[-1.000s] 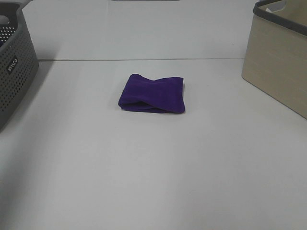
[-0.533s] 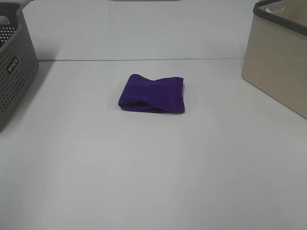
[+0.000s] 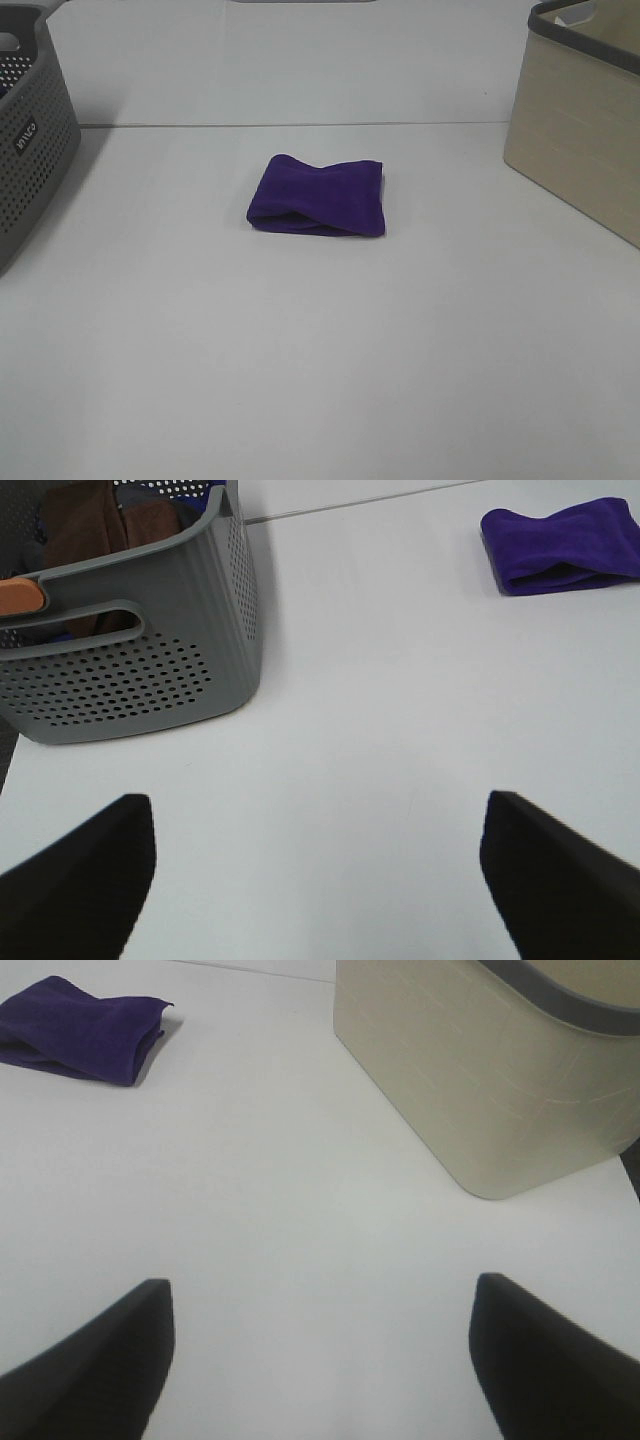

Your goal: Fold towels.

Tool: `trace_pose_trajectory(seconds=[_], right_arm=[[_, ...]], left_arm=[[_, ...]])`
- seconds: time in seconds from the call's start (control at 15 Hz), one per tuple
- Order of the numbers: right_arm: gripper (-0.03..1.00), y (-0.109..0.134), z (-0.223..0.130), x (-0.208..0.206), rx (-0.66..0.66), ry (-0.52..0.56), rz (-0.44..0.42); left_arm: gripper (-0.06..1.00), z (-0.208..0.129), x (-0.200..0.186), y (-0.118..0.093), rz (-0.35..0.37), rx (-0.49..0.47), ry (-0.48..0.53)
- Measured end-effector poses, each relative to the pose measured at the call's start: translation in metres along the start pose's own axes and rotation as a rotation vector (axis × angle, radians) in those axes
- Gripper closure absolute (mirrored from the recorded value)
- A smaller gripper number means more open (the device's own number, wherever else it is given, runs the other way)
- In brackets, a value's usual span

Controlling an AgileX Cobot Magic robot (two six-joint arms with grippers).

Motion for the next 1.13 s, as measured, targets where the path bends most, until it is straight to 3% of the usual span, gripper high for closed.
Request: trace_pose_trajectory(seconds=[1.13], right_arm=[[0.17, 0.0022, -0.0005, 0.001, 0.003, 0.0, 0.02]], left_arm=[[0.13, 0.0008, 0.0016, 0.0018, 0.012, -0.022, -0.01]])
Point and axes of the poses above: a point on each arm's last joint axis where the gripper is mounted, x pointing out along that axis toward the gripper, y along the wrist's bending axis when the last joint is at zero, z = x × y, the point moved 6 cm from there along x, pointing out along that axis toward the gripper, and after that the axes turned 8 degrees about x, right-handed, at the moved point
